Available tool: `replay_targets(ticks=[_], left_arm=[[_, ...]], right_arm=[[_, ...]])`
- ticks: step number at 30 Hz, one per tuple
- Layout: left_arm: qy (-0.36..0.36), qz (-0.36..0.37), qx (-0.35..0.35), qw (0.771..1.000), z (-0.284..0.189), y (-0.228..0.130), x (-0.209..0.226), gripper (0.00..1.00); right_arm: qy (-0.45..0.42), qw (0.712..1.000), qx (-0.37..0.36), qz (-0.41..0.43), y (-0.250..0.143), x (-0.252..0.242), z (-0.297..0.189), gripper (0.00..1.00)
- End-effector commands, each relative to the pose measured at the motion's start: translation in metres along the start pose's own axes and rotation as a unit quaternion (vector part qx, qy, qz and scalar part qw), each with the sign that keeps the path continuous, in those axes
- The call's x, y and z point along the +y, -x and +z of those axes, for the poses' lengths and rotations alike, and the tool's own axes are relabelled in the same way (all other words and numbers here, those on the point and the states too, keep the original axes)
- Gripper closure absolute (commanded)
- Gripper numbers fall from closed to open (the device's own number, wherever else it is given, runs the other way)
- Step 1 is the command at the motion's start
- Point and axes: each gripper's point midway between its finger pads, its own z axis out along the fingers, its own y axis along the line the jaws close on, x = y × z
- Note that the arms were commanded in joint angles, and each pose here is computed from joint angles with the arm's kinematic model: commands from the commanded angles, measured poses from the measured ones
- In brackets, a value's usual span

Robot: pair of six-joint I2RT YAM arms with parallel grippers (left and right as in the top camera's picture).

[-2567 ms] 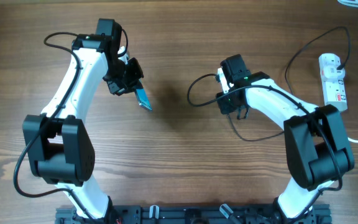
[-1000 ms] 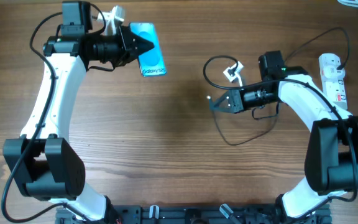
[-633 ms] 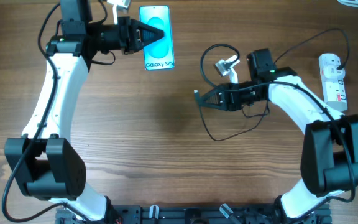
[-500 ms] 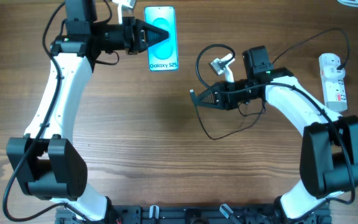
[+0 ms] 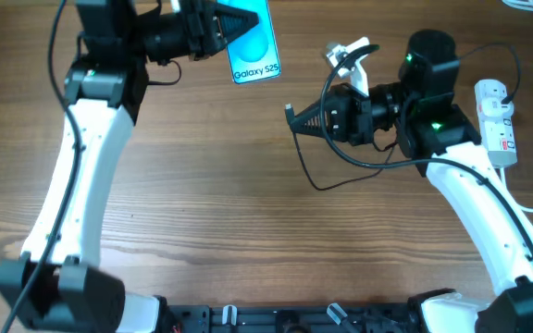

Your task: Plug charger to phone and switch on socket

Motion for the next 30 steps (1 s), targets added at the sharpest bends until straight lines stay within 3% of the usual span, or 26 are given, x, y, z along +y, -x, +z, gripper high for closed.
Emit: replay_targets(ticks=[1, 5, 30], left_arm=[[-0.006, -0.014, -0.020, 1.000, -0.002, 0.002, -0.034, 0.96], [-0.012, -0.040, -0.012, 0.999, 0.007, -0.005, -0.040, 0.96], [-0.019, -0.036, 0.001, 0.999, 0.019, -0.013, -0.046, 0.96]], right_arm=[[-0.009, 0.999, -0.011, 0.052, 0.011, 0.007, 0.001, 0.96], [-0.005, 0.999, -0.010, 0.043, 0.016, 0.013, 0.005, 0.96], [-0.006, 0.999, -0.025, 0.048, 0.029, 0.022, 0.008, 0.96]])
